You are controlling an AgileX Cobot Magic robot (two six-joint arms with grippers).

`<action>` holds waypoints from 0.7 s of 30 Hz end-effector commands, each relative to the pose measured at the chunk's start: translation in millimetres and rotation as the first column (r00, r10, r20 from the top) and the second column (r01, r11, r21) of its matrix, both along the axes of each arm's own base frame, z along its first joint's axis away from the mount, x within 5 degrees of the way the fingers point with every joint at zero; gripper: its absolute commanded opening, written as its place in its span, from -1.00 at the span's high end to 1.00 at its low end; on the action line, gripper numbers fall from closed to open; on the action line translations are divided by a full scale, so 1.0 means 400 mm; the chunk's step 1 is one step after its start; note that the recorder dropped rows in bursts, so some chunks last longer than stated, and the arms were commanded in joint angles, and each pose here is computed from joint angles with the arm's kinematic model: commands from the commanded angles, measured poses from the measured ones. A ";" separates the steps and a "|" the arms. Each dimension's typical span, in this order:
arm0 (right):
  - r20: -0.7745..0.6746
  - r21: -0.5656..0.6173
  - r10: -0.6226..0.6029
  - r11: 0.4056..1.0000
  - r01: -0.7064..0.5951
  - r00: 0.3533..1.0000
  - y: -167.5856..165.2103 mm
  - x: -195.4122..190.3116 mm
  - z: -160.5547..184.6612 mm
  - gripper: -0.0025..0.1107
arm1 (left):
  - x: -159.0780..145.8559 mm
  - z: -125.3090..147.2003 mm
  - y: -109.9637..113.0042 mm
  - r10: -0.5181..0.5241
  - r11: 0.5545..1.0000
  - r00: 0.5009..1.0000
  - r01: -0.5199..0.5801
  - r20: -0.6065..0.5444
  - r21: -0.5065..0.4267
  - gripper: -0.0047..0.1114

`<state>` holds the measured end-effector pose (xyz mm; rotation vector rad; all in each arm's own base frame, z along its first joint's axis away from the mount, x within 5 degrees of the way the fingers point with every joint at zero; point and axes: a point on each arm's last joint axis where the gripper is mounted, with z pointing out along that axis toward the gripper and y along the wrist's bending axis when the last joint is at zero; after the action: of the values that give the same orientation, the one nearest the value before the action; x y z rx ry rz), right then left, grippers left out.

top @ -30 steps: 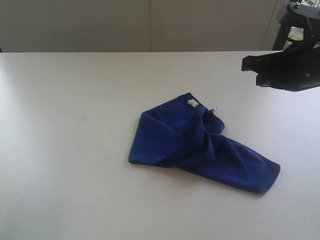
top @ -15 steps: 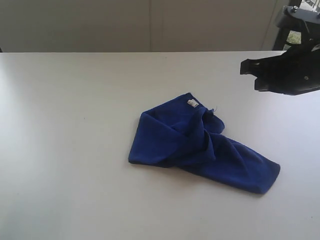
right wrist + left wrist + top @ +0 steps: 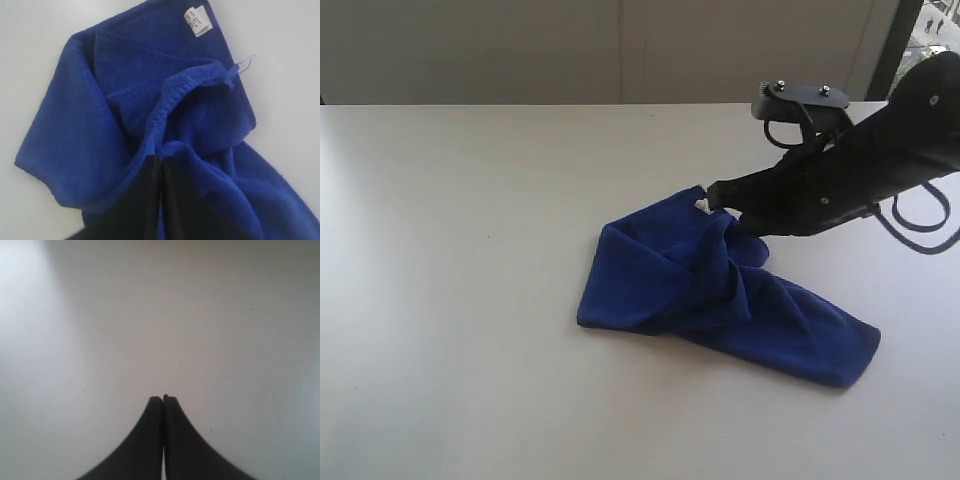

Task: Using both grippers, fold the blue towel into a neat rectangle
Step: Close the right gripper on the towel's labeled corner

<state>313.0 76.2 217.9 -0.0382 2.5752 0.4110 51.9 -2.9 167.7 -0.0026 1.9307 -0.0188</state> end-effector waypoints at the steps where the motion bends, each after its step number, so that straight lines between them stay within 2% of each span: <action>1: -0.004 0.048 -0.036 0.998 0.036 0.999 0.013 0.021 -0.015 0.64 | 0.000 -0.002 0.000 0.003 1.000 1.000 -0.003 0.002 -0.003 0.92; 2: -0.007 0.051 -0.037 0.998 0.037 0.999 0.017 0.030 -0.018 0.43 | 0.000 -0.002 0.000 0.003 1.000 1.000 -0.003 0.002 -0.003 0.92; 5: -0.016 0.084 -0.059 0.995 0.060 0.998 0.023 0.046 -0.022 0.17 | 0.000 -0.002 0.000 0.003 1.000 1.000 -0.003 0.002 -0.003 0.92; 14: -0.033 0.065 -0.105 0.992 0.107 0.994 0.023 0.086 -0.094 0.18 | 0.000 -0.002 0.000 0.003 1.000 1.000 -0.003 0.002 -0.003 0.92; 16: -0.031 0.062 -0.110 0.992 0.111 0.993 0.022 0.089 -0.101 0.26 | 0.000 -0.002 0.000 0.003 1.000 1.000 -0.003 0.002 -0.003 0.92; 21: -0.025 0.050 -0.091 0.994 0.093 0.996 0.022 0.090 -0.105 0.95 | 0.000 -0.002 0.000 0.003 1.000 1.000 -0.003 0.002 -0.003 0.92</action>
<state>348.0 85.0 175.2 0.1325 2.5868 0.4554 51.9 -2.9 167.7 -0.0026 1.9307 -0.0188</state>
